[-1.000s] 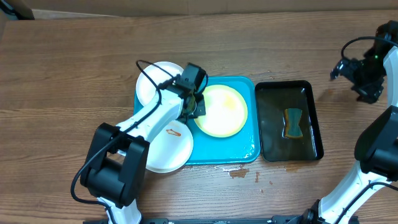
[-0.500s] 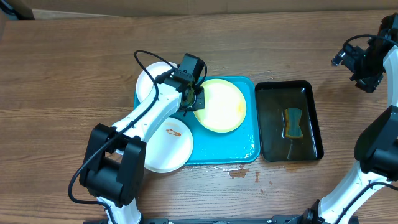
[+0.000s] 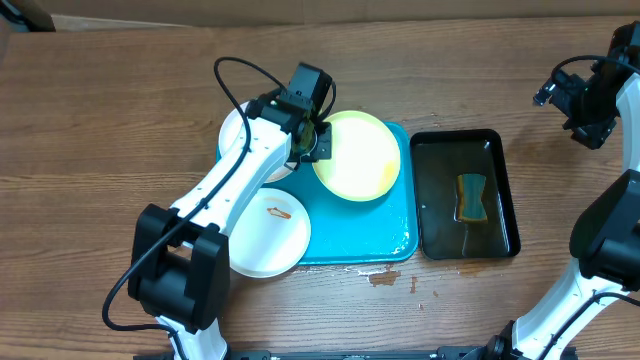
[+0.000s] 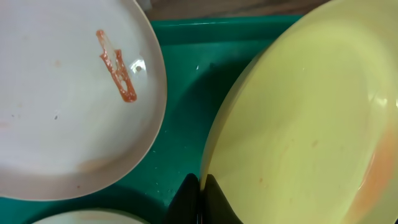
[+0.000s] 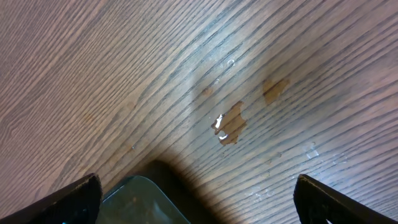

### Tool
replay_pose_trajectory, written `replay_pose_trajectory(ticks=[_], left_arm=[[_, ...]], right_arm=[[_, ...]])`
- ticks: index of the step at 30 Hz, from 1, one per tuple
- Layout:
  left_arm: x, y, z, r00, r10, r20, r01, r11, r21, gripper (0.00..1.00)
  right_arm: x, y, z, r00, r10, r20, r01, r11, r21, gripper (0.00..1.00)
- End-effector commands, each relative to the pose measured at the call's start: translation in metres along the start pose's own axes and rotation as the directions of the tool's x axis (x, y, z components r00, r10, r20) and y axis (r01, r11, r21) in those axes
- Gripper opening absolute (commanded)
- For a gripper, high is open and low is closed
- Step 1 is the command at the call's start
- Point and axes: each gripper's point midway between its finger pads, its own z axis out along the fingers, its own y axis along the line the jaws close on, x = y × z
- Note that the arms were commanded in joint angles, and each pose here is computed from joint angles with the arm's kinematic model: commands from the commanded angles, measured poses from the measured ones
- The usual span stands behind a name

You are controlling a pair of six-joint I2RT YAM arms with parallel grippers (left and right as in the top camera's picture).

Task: Clean dirty plates on tray and stack at the side
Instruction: 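Lift the yellow plate with the left gripper and tilt it over the black tray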

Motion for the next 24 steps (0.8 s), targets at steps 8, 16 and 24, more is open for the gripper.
replay_pose_trajectory(ticks=[8,16,24], left_arm=[[-0.031,-0.028,-0.028,0.993,0.059,0.103,-0.064,0.997,0.045,0.04],[-0.042,-0.073,-0.036,0.957,0.148,0.249,-0.154,0.988,0.007,0.04],[-0.045,-0.108,-0.058,0.855,0.298,0.424,-0.224,0.950,-0.215,0.04]], right_arm=[[-0.006,0.006,-0.015,0.999,-0.001,0.039,0.002,1.000,-0.021,1.00],[-0.006,0.006,-0.015,0.999,-0.001,0.039,0.002,1.000,-0.021,1.00],[-0.006,0.006,-0.015,0.999,-0.001,0.039,0.002,1.000,-0.021,1.00]])
